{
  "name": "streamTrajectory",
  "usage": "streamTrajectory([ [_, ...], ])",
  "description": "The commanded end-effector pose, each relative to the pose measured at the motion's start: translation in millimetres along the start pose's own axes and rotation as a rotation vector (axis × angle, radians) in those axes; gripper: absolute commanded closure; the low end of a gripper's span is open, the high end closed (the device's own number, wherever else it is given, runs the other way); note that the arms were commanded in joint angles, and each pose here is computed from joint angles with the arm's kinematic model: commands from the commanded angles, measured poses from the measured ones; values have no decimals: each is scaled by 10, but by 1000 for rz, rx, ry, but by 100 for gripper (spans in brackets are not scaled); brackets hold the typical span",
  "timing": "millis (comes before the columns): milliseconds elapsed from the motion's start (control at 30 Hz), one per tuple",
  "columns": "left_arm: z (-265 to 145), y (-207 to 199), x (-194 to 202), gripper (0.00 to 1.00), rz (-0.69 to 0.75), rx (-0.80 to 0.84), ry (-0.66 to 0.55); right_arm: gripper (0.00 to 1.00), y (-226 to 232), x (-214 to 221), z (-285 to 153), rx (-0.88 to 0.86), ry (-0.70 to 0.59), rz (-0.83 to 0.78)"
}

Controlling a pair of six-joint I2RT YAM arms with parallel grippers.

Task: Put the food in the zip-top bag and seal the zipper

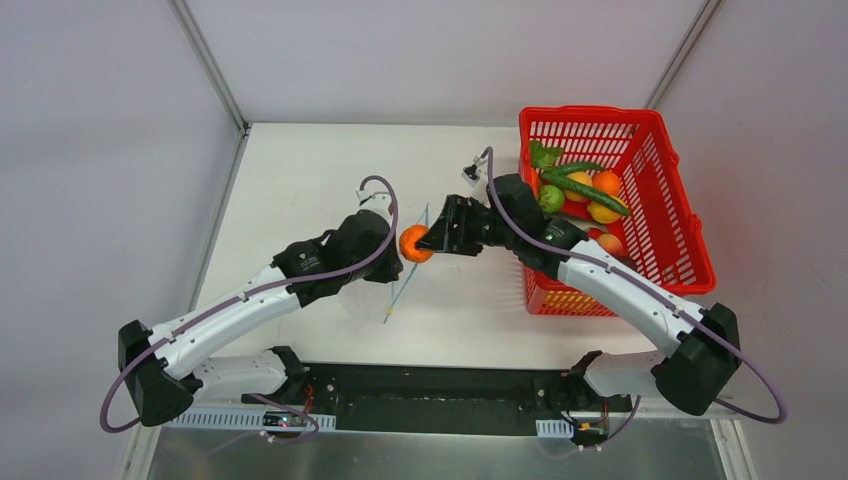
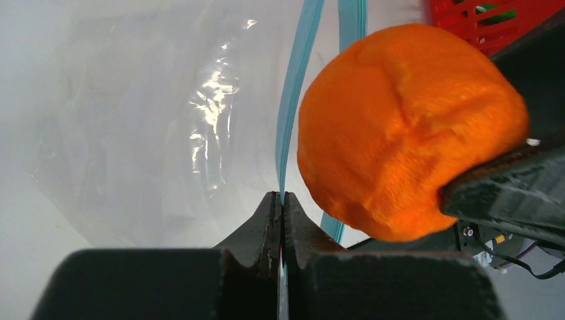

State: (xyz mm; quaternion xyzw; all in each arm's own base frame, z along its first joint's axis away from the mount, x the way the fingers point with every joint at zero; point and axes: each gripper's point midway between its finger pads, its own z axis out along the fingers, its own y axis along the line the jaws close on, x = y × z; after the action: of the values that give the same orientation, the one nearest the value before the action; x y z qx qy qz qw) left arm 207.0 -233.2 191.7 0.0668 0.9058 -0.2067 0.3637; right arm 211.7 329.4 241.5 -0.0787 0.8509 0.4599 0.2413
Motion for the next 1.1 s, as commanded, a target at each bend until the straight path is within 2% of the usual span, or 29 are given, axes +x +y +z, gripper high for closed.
streamTrajectory([
  [0,-99,-76,-161,100,-24,46,-57,57,-67,-93,63,31,-49,-35],
  [267,-163,-16,-218,100,-38,34,-104,56,-268,-50,69,136,-23,-61],
  [467,-168,-30,-242,100,-41,37,-110,52,-177,-41,65,132,-17,-93],
  [567,-180,-100,-256,100,-37,64,-98,46,-181,-71,64,175,-37,-119],
  [733,-233,-184,-307,100,-42,96,-97,41,-160,-169,33,228,-80,-146],
  [1067,-390,-247,-460,100,-85,119,-136,27,-29,-194,11,215,-83,-178],
])
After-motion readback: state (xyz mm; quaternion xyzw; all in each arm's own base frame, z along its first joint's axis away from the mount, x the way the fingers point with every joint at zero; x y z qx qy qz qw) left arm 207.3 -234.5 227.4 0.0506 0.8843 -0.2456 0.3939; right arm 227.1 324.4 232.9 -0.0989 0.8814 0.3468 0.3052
